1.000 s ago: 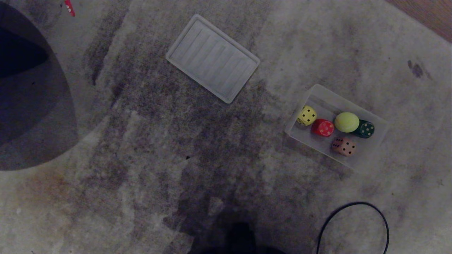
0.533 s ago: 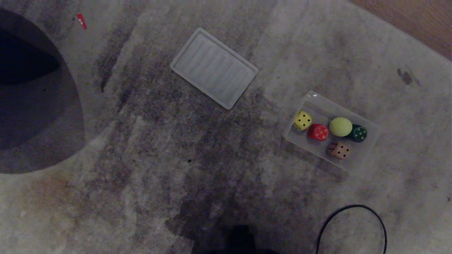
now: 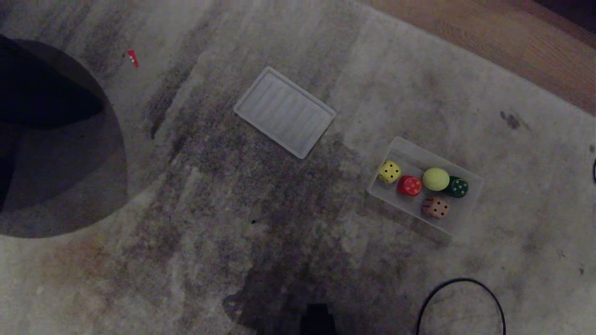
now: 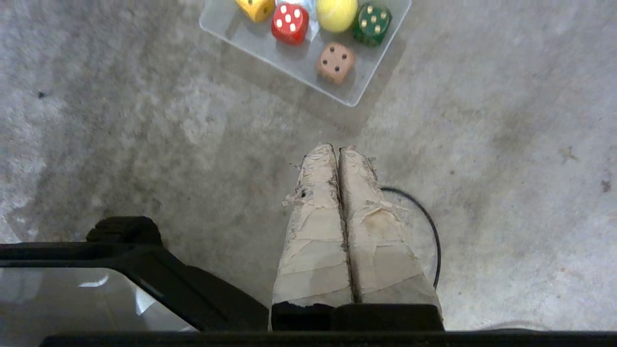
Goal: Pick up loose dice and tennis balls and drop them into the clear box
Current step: Pick up the ball on the table
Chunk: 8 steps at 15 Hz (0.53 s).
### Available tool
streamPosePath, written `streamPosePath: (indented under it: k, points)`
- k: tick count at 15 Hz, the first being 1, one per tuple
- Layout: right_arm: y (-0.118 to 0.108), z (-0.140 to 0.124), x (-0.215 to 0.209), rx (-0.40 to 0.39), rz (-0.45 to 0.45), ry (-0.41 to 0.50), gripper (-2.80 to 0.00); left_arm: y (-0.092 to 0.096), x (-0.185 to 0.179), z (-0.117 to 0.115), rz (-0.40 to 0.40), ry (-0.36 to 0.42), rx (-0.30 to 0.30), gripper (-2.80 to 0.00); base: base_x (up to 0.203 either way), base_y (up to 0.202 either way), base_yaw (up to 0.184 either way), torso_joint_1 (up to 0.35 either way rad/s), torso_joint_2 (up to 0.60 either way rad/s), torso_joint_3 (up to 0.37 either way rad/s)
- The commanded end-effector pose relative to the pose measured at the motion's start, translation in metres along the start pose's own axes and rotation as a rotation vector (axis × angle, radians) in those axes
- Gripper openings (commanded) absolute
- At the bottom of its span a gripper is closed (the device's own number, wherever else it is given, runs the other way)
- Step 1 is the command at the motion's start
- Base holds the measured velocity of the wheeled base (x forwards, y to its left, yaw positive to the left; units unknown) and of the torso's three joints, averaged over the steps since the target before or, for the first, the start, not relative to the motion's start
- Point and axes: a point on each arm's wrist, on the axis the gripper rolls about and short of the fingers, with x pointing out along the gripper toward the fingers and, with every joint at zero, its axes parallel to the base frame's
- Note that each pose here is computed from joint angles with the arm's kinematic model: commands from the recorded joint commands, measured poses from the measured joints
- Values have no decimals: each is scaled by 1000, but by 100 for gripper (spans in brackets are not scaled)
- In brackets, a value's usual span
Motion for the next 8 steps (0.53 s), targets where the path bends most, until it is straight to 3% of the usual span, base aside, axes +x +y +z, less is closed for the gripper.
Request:
streamPosePath:
  k: [1, 8]
  points:
    - [0, -2, 1, 0, 1, 9, -280, 0, 0, 0, -1, 2, -1, -280, 0, 0, 0, 6, 8, 203]
    - [0, -2, 1, 1, 1, 9, -280, 0, 0, 0, 1, 1, -1, -280, 0, 0, 0, 2, 1, 202]
